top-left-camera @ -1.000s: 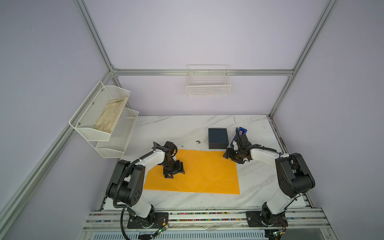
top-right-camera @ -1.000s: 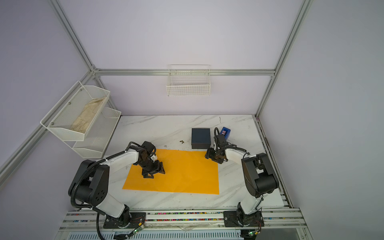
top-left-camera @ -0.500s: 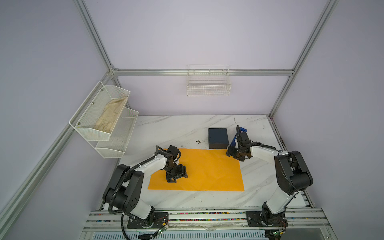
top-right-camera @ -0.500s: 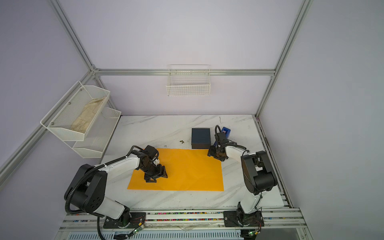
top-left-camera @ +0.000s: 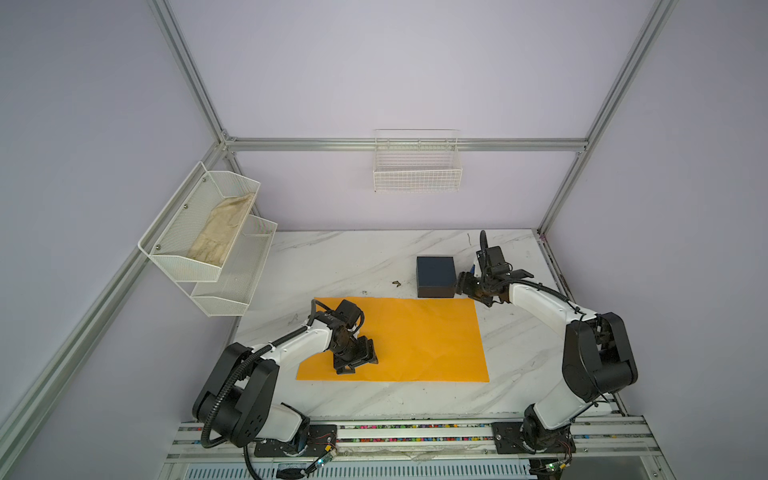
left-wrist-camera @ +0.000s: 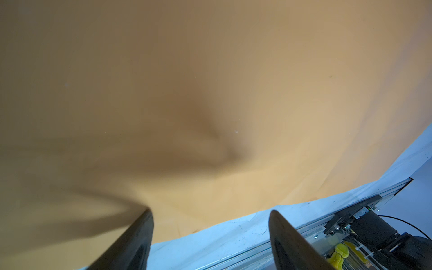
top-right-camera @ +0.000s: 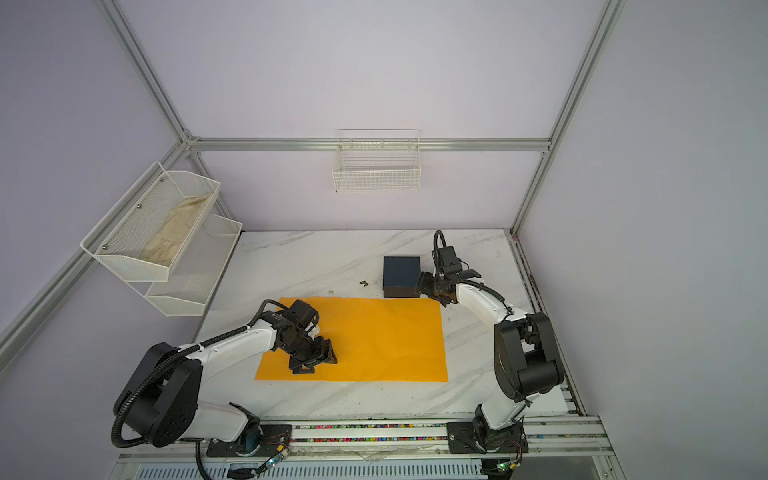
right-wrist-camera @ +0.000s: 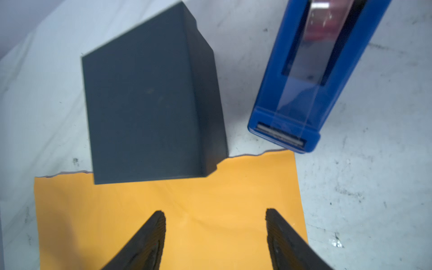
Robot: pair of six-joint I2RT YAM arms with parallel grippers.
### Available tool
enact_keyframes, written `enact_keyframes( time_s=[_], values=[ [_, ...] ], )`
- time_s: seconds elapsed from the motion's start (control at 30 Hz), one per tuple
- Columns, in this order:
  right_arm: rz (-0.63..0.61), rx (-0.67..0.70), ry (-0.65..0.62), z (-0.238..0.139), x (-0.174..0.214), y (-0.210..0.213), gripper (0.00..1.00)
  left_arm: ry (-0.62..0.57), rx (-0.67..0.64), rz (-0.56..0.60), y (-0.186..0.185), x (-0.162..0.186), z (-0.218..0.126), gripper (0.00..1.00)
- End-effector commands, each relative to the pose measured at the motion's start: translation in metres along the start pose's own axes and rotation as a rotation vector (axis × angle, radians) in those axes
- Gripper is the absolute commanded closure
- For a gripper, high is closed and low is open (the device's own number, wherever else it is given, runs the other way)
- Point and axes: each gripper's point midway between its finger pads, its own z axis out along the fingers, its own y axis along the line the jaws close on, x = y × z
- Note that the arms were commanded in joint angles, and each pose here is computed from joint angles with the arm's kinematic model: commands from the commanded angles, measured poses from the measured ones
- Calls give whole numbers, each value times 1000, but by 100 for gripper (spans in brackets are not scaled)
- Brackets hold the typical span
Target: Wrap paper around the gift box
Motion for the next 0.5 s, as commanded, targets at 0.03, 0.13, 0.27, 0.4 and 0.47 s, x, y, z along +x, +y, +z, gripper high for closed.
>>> enact_keyframes(
  time_s=[0.03, 0.13, 0.27, 0.4, 0.47],
  values=[
    [-21, -16, -25, -10, -17, 11, 30, 5, 4, -24, 5, 14, -2, 24],
    [-20, -32, -26, -8, -25, 18, 30, -53, 14, 3, -7, 3, -20, 24],
    [-20, -47, -30, -5, -33, 24, 30, -172, -29, 52, -19, -25, -48, 24],
    [-22, -49, -45, -1, -43, 29, 30, -226, -77, 72, -23, -54, -60, 24],
    [-22, -57, -47, 1, -48, 33, 30, -211, -85, 85, -25, -67, -54, 24]
  ],
)
